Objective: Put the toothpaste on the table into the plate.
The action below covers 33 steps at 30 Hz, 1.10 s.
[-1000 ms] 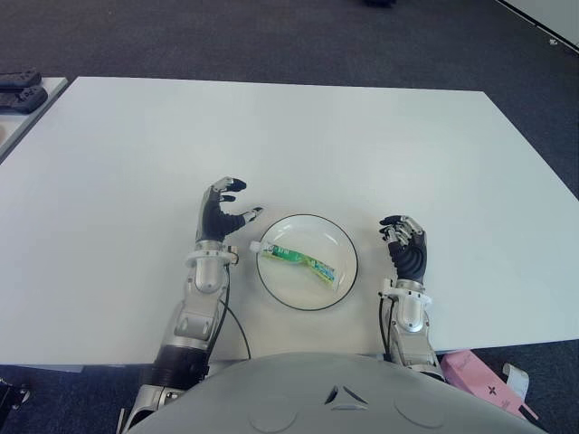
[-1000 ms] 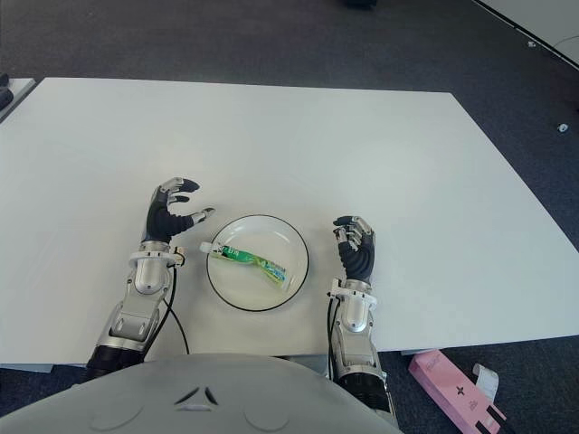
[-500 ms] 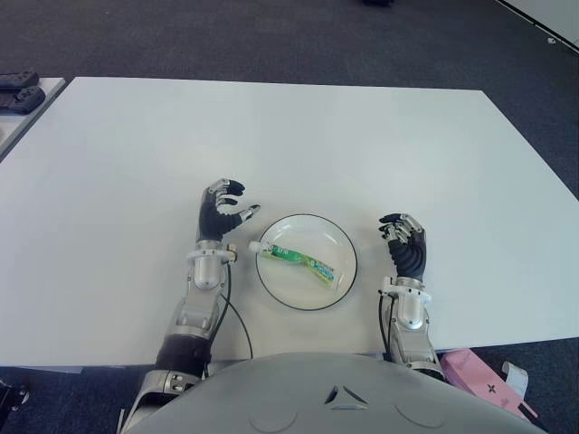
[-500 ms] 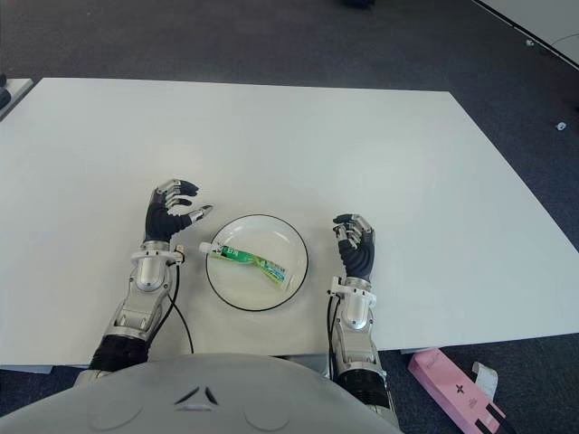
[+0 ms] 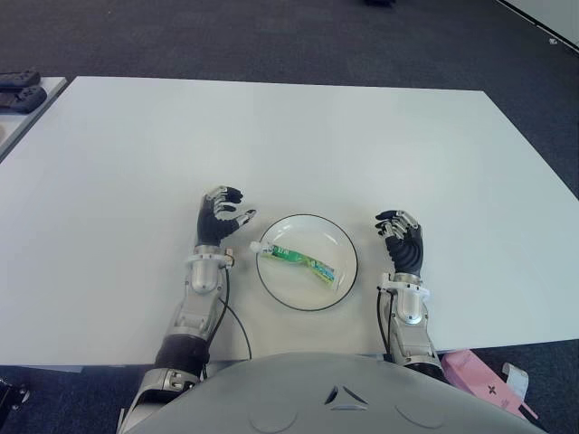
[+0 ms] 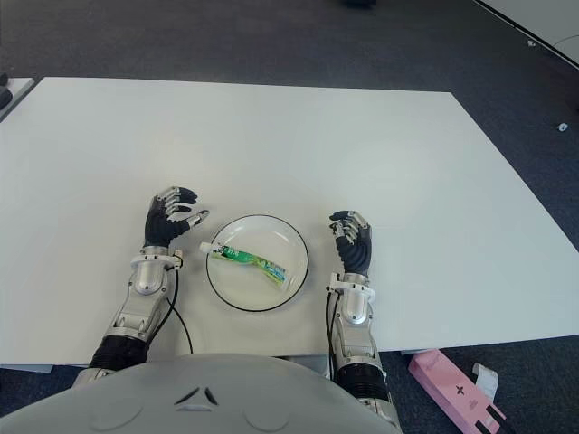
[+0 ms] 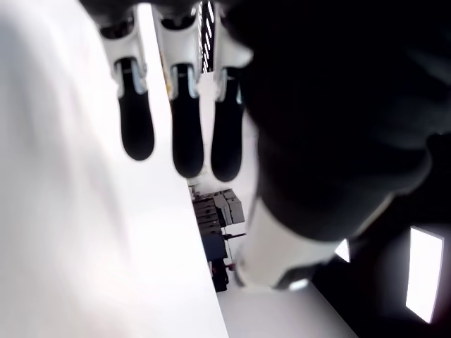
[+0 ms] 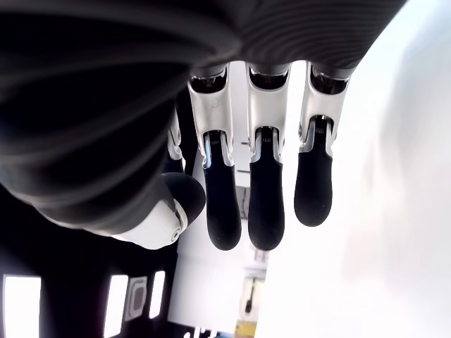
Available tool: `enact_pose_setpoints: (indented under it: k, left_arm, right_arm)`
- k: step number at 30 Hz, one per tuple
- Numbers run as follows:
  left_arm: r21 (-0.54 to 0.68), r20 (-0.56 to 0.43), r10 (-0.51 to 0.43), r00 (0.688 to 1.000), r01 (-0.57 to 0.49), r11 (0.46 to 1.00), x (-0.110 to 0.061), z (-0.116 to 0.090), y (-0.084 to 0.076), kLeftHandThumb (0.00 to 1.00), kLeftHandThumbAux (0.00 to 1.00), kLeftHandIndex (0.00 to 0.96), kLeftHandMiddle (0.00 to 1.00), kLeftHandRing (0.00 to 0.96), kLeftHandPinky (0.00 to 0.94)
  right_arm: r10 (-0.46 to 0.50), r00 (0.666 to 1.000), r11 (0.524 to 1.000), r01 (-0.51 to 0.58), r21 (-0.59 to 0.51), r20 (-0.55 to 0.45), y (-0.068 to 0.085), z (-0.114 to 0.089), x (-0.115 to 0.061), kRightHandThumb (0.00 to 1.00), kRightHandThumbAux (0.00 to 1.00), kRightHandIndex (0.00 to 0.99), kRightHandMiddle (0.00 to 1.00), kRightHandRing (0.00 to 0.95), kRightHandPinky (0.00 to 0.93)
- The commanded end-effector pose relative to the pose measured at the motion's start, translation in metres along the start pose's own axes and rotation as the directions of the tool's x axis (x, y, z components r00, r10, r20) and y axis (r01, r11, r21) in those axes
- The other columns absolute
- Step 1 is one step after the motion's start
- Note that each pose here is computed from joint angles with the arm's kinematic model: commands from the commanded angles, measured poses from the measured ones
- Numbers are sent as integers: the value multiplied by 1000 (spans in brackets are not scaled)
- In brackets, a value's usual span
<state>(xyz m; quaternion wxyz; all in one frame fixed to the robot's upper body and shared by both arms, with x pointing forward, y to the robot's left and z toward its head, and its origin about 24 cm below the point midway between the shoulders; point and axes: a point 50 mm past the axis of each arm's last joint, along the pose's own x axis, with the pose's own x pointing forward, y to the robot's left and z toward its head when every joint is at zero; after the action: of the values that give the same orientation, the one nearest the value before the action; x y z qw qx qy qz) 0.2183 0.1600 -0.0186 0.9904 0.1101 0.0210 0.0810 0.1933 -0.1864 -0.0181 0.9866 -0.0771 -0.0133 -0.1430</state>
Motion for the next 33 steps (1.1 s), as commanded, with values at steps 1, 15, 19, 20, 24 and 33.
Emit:
enact_pose_setpoints:
  k: [1,15,19,20,24,33]
  left_arm:
    - [-7,-37,-22,999,22,1000,1,-4,-1,146,998,440,445,435,441]
    - [-24,-57,-77,995,76,997,-1,-8,1,213,998,454,449,454,464]
    - [-28,-64,-78,995,77,997,-2,-8,2,602,782,430,450,446,444]
    - [-29,-64,-78,995,77,997,-2,-8,2,623,771,429,450,445,442]
    - [-28,-70,-79,994,77,997,-4,-10,4,689,735,424,449,441,442]
    - [-5,-65,-73,995,73,997,-6,-11,8,706,725,424,453,444,445]
  right_arm:
    - [0,999,1000,0,-6,-34,-1,-4,3,712,731,426,477,491,489]
    - [-12,999,1000,12,-5,-43,3,-2,7,716,730,427,465,454,455]
    - [-10,999,1000,10,-4,-45,4,-2,8,716,730,426,467,457,462]
    - [-10,999,1000,10,-4,-45,5,-2,8,716,730,426,467,458,462]
    - [-6,999,1000,6,-1,-45,5,-1,9,716,730,428,468,460,459]
    - [-6,999,1000,6,-4,-39,7,1,9,716,728,430,476,471,474]
